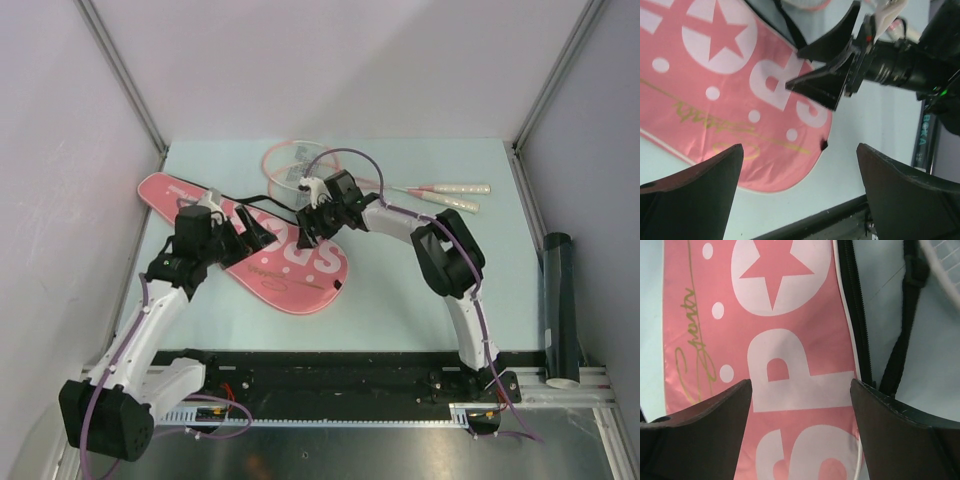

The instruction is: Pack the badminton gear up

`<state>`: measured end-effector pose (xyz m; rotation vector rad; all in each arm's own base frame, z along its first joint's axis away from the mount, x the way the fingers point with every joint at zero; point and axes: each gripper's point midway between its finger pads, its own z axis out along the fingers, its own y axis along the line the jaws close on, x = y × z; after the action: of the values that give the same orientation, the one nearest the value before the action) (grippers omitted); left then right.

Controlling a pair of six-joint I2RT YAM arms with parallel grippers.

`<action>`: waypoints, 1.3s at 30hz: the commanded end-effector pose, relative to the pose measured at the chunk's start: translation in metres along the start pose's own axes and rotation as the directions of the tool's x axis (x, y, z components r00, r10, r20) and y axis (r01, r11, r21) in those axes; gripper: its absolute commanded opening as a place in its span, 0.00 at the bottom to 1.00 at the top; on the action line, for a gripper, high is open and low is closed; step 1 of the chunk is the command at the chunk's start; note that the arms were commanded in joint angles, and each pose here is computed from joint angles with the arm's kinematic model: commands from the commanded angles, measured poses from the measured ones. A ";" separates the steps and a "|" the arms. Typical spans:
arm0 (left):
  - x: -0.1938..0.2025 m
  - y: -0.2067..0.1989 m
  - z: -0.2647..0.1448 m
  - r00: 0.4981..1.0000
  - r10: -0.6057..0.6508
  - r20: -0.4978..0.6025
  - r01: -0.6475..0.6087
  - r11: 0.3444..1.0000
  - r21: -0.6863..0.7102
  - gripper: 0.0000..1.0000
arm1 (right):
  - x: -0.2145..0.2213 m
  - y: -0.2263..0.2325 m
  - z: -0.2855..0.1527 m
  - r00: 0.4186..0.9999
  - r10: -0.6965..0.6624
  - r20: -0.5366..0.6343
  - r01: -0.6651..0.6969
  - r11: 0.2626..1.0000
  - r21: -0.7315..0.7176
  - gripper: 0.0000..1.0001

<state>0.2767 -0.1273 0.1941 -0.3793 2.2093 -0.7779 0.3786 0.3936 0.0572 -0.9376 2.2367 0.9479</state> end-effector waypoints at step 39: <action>0.010 0.024 0.003 1.000 -0.012 0.011 0.013 0.998 -0.065 0.99 | -0.013 -0.040 -0.040 0.998 -0.060 -0.032 0.065 0.978 0.197 0.90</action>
<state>0.2669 -0.1087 0.1550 -0.5079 2.2649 -0.6594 0.4275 0.3656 0.0426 -0.9826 2.1954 0.6726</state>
